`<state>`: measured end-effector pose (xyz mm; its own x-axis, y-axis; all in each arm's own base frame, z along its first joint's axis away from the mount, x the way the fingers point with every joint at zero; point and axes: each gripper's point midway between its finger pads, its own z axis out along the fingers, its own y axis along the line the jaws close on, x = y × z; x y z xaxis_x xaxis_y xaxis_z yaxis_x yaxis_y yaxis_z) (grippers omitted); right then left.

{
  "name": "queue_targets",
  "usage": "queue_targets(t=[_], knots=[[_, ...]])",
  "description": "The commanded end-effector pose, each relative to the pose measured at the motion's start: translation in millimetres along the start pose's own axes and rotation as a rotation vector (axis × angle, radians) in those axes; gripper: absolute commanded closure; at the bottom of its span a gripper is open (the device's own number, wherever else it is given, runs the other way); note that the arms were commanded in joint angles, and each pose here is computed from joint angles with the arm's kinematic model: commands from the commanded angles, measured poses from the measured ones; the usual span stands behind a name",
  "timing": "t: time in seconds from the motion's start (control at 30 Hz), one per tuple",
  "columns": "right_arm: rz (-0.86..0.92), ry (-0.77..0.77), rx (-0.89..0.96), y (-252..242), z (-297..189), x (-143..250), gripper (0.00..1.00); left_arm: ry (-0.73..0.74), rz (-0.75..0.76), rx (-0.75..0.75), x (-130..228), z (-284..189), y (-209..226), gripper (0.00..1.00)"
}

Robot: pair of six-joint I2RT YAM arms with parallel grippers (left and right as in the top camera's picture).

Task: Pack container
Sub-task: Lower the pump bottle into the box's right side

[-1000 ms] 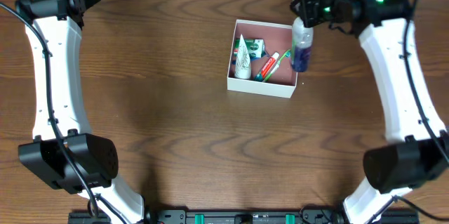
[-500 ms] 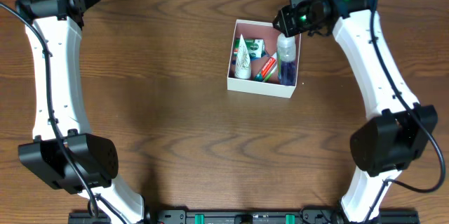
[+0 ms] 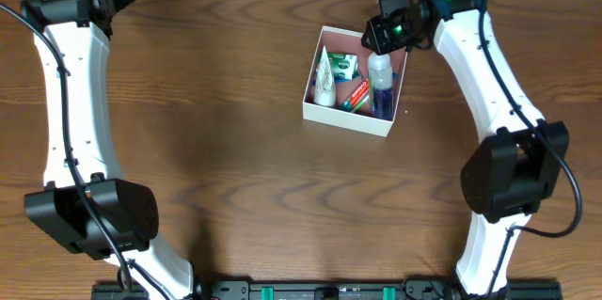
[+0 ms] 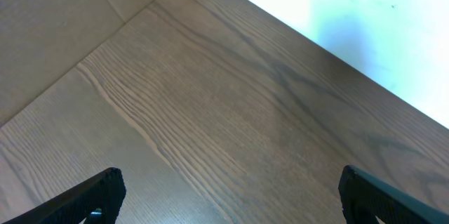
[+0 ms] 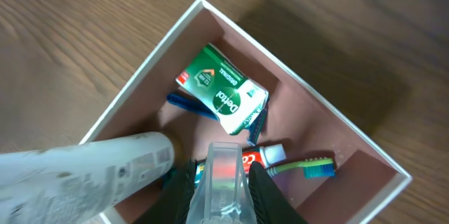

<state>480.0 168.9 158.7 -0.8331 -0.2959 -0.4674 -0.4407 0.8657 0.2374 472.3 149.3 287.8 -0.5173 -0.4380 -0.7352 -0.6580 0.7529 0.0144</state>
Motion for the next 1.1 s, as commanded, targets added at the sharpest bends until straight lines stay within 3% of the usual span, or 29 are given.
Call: queue_targets(t=[0.0,0.5,0.8,1.07], knots=[[-0.040,-0.033,-0.020,8.2,0.7,-11.3,0.84,-0.005,0.005,-0.017,-0.5,0.2,3.8,0.02],[-0.062,0.035,-0.009,3.3,9.4,5.3,0.84,-0.005,0.005,-0.017,-0.5,0.2,3.8,0.02],[-0.120,-0.002,-0.001,1.7,9.6,-4.2,0.82,-0.005,0.005,-0.017,-0.5,0.2,3.8,0.02],[-0.118,0.003,-0.002,1.9,9.6,-2.7,0.86,-0.005,0.005,-0.017,-0.5,0.2,3.8,0.02]])
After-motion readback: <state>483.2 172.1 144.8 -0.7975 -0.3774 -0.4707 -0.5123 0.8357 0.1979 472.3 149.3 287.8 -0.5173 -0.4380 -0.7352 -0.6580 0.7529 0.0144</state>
